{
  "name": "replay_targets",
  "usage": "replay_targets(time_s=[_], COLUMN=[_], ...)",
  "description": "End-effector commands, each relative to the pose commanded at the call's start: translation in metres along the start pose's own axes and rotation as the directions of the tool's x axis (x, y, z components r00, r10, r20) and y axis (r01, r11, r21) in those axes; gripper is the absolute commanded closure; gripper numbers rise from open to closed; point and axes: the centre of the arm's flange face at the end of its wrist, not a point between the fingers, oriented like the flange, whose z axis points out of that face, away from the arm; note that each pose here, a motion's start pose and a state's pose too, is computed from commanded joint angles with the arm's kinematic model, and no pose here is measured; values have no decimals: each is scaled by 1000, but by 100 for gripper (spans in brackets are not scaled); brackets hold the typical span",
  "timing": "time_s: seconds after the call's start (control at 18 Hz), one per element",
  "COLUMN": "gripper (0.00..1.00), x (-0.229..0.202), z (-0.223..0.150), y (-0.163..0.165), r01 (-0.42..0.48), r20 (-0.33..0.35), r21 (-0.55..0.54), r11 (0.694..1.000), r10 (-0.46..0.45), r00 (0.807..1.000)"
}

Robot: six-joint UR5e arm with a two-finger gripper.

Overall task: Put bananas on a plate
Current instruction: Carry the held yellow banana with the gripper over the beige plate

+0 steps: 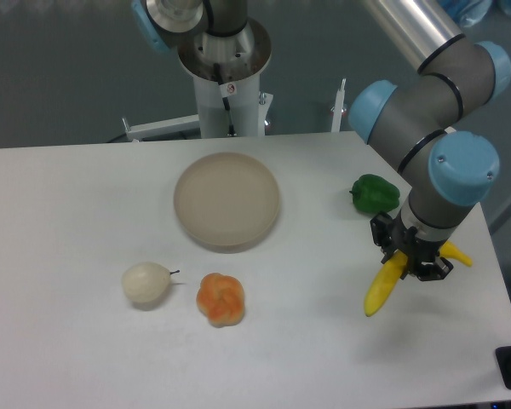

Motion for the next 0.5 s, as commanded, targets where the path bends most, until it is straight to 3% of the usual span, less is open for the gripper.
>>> replay_targets(time_s=[0.5], gripper=[95], x=[13], z=[5], y=[-21], r01=[-27], r20=[-12], r21=[3], r11=[1000], r10=[27], r00=[1000])
